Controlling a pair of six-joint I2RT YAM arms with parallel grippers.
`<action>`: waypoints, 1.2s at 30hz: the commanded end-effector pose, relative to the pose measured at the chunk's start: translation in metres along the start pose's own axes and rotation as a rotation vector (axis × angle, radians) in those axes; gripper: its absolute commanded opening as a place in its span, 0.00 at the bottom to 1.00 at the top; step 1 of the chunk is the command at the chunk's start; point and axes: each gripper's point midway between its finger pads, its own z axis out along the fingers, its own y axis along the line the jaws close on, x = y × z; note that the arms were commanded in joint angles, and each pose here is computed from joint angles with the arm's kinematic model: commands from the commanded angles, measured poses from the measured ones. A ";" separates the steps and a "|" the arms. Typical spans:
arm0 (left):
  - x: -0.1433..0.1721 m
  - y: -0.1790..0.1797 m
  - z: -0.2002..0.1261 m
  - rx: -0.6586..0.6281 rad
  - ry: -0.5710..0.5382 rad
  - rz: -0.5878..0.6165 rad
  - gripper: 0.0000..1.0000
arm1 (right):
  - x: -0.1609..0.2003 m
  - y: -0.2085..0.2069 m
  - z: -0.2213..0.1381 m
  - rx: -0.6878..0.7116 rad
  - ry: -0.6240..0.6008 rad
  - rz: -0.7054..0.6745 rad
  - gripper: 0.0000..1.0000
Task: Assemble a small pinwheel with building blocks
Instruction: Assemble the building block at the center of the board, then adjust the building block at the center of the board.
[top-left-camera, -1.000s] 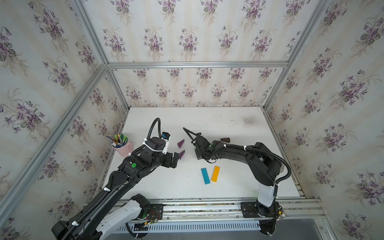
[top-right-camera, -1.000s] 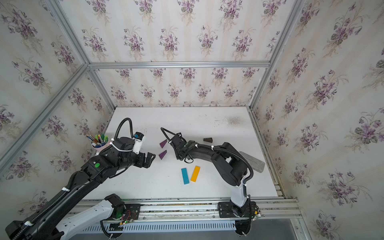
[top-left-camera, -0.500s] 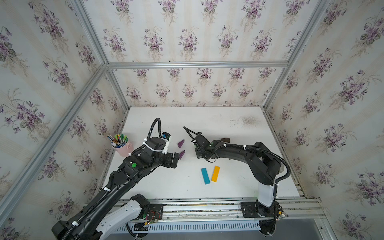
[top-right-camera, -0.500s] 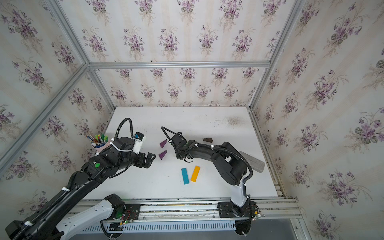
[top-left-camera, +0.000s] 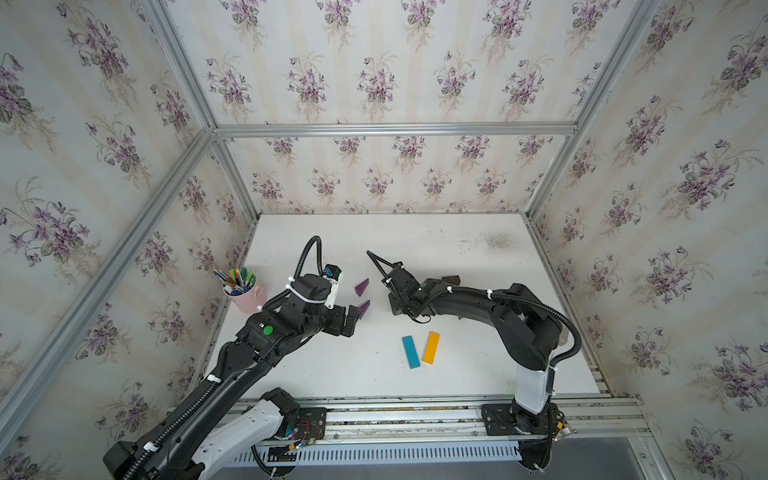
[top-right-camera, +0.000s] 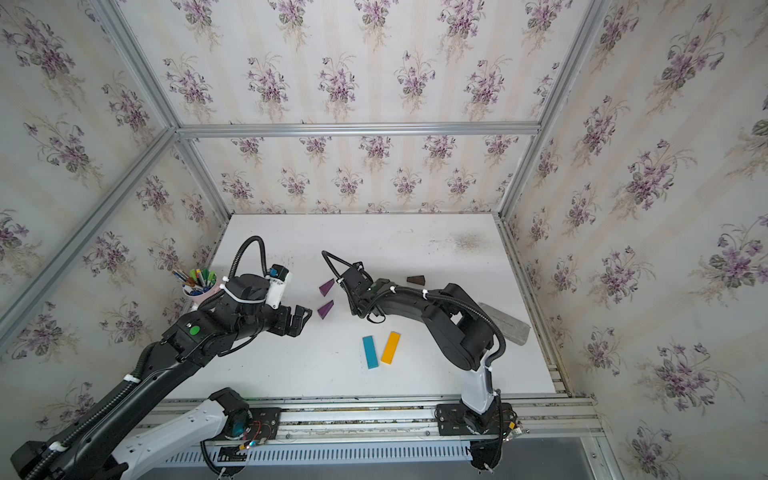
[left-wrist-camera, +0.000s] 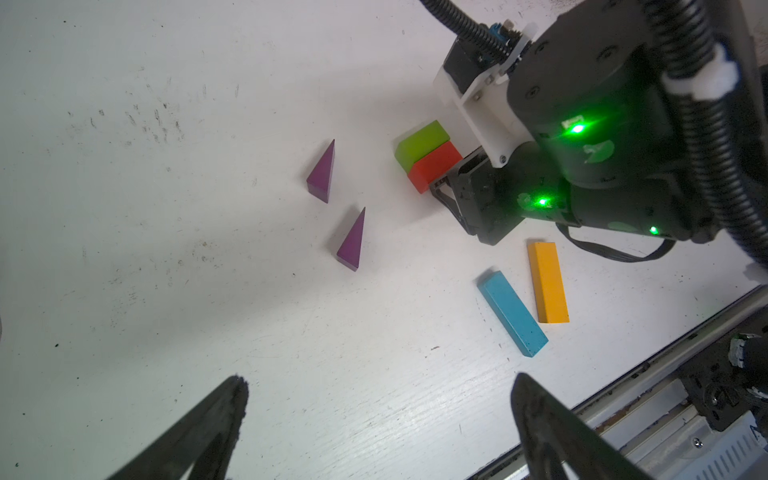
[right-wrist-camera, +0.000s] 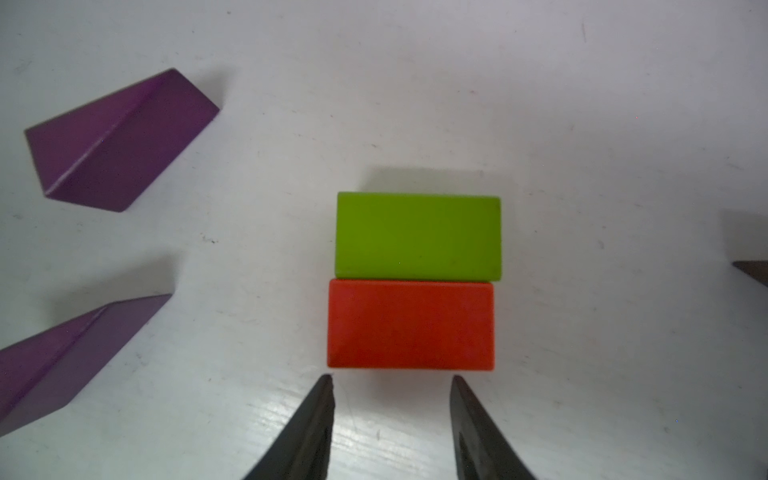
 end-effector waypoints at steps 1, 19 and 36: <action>0.001 0.001 0.004 -0.012 0.014 -0.007 0.99 | -0.012 -0.002 -0.022 -0.026 -0.058 0.042 0.48; -0.035 -0.047 0.111 -0.094 0.146 0.097 0.90 | -0.065 -0.083 -0.008 -0.121 -0.060 0.038 0.49; -0.035 -0.034 0.165 -0.264 0.207 0.071 0.91 | -0.054 -0.074 0.046 -0.117 0.022 -0.013 0.46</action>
